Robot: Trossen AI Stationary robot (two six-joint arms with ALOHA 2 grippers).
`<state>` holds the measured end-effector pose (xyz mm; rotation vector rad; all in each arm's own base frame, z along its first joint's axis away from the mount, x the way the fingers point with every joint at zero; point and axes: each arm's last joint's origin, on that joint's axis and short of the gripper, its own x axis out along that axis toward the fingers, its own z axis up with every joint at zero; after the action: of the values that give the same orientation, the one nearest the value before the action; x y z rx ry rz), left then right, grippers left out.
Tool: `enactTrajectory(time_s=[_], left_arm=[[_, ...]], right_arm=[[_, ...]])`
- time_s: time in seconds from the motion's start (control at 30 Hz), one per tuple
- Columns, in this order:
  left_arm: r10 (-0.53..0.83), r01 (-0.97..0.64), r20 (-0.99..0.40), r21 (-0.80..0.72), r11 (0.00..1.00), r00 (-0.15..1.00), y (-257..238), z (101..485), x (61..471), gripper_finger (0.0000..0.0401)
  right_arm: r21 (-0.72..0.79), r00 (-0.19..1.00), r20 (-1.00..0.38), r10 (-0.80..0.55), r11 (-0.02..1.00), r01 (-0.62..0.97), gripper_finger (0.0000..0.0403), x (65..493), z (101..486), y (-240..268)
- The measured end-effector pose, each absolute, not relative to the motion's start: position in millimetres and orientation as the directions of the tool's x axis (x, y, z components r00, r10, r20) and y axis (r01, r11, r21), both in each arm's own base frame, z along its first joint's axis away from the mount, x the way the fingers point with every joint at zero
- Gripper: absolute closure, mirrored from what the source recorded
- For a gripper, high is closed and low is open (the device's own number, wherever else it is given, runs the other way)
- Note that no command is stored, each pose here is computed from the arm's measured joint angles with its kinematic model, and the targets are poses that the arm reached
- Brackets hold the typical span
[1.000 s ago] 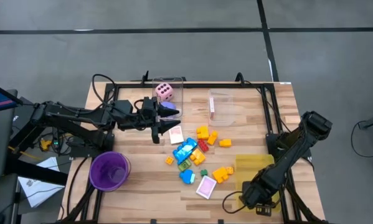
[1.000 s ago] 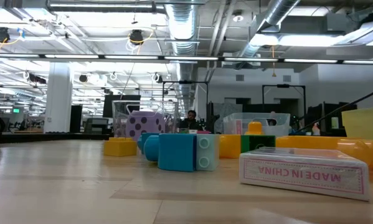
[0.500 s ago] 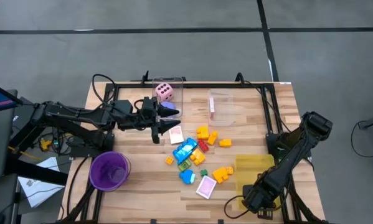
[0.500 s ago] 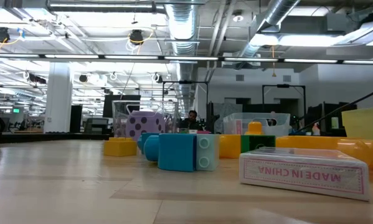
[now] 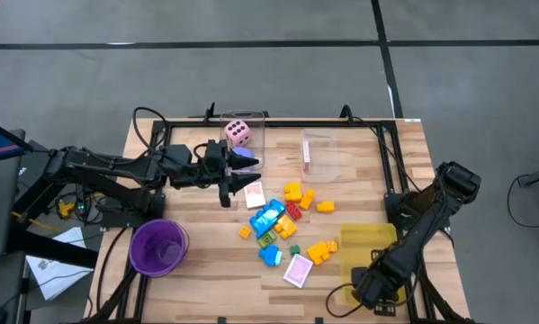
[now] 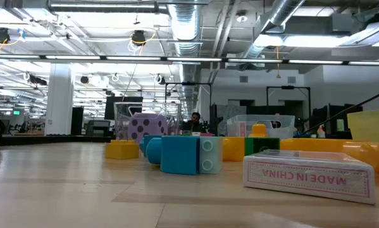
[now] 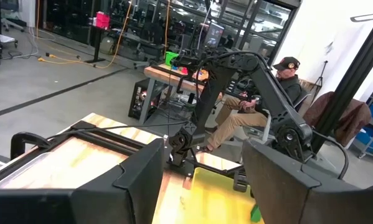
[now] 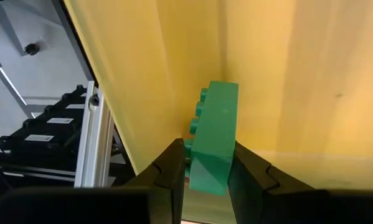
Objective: Pick & Place Toys
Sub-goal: Put the left green game piece into the bin
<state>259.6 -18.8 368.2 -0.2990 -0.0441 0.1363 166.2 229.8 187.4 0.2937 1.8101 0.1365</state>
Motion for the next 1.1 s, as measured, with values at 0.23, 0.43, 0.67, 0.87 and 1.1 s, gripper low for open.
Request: enactTrajectory(time_s=[0.23, 0.43, 0.67, 0.87, 1.1], left_arm=[[0.141, -0.128, 0.023, -0.297, 0.946, 0.99, -18.8, 368.2, 259.6, 0.0188], [0.145, -0.132, 0.023, -0.297, 0.946, 0.989, -18.6, 368.2, 259.6, 0.0188], [0.145, -0.131, 0.024, -0.297, 0.946, 0.989, -18.7, 368.4, 259.6, 0.0188], [0.144, -0.131, 0.024, -0.297, 0.946, 0.989, -18.7, 368.4, 259.6, 0.0188], [0.144, -0.129, 0.03, -0.299, 0.946, 0.989, -18.7, 369.0, 259.6, 0.0188]], right_arm=[[0.251, -0.22, -0.935, 0.278, 0.957, 0.143, 0.032, 166.6, 185.0, 233.7], [0.268, -0.22, -0.927, 0.303, 0.947, 0.178, 0.032, 168.3, 176.2, 243.2], [0.271, -0.245, -0.919, 0.309, 0.946, 0.178, 0.032, 164.2, 176.1, 245.5], [0.27, -0.249, -0.918, 0.309, 0.946, 0.178, 0.032, 162.8, 176.1, 246.5], [0.268, -0.245, -0.921, 0.302, 0.95, 0.162, 0.0297, 162.6, 176.0, 246.1]])
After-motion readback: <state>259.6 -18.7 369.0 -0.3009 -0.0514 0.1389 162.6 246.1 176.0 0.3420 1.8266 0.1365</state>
